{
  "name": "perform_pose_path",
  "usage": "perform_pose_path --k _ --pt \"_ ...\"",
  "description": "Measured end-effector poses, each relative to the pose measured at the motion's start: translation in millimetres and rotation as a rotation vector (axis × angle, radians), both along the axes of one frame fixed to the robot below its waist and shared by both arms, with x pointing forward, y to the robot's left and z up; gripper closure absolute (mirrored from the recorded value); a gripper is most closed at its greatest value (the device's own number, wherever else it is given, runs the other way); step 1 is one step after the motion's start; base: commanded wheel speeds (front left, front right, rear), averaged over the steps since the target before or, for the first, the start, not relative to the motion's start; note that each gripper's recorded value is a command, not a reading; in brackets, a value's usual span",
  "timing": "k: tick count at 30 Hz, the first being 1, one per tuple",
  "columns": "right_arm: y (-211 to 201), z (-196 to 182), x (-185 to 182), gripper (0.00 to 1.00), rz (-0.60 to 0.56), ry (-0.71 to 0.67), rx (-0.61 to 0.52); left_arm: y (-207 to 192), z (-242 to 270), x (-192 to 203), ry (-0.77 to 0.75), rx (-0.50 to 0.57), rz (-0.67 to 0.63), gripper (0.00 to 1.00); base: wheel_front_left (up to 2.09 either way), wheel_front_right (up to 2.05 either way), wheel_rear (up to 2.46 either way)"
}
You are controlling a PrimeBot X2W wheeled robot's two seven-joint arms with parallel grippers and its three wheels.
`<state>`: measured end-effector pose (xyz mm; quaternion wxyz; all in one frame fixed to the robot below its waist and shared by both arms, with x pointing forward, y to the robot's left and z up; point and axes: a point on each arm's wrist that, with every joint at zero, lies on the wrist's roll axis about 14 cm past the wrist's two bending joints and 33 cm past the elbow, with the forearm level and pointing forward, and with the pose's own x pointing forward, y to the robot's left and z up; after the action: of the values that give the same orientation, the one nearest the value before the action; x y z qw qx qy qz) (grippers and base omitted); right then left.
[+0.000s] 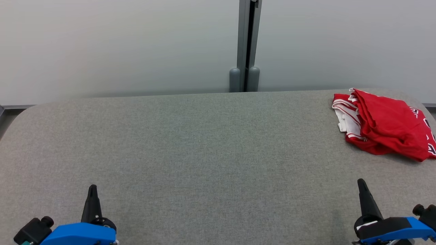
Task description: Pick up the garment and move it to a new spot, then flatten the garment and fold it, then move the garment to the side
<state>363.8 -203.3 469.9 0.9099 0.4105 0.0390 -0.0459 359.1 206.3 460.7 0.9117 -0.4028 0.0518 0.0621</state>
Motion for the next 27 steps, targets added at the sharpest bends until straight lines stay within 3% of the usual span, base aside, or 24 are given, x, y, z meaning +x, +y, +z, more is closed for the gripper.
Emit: perform_pose_path --k 27 --pt "1 12 10 1.0 -0.014 -0.035 0.303 -3 15 12 -0.05 -0.308 0.013 1.0 0.0 0.0 0.0"
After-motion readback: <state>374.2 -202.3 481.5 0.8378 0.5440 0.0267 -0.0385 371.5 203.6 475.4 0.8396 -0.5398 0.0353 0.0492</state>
